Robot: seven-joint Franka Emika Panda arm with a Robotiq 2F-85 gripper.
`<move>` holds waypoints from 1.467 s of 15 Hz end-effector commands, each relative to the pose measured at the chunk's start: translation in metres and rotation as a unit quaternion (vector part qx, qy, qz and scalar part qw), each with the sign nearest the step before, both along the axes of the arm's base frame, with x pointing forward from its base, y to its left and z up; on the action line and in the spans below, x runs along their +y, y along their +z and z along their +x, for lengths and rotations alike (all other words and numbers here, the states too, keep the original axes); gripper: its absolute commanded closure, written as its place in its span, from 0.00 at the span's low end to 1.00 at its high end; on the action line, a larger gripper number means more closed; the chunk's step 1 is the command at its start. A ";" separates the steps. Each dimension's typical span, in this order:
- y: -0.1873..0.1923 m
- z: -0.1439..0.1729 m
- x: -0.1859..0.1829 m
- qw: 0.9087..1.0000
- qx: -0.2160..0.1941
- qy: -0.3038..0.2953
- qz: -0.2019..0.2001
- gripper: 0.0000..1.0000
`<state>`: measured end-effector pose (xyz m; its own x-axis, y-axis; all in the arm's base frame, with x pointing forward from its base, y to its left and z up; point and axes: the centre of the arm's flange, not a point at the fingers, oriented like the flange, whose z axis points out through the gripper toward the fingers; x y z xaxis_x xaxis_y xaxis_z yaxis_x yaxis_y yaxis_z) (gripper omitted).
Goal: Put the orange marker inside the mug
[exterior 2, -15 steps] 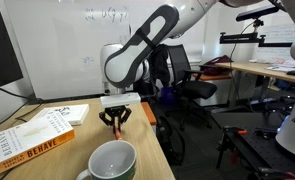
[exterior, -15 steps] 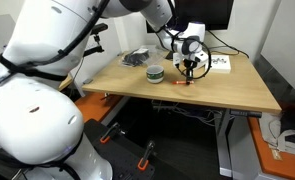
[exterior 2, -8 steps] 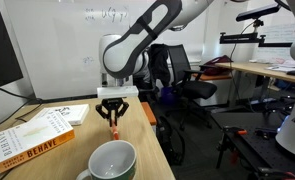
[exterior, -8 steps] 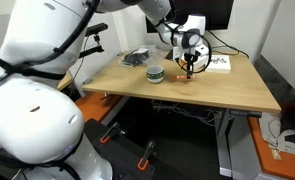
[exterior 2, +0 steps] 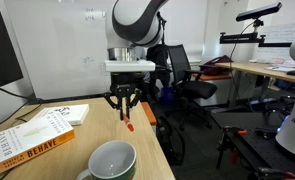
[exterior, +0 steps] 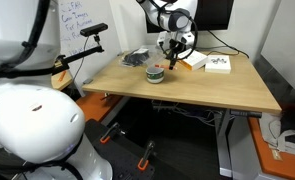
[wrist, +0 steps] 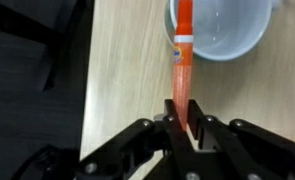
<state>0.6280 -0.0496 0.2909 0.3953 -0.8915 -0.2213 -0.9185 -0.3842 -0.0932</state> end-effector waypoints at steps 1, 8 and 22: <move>0.016 -0.032 0.010 0.995 0.013 0.007 0.096 0.95; -0.016 -0.036 0.035 0.955 0.060 0.025 0.290 0.95; -0.074 0.010 0.041 0.927 0.065 0.008 0.369 0.56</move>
<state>0.6280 -0.0041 0.2190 0.3354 -0.4979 -0.7997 -0.9356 -0.2750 -0.2212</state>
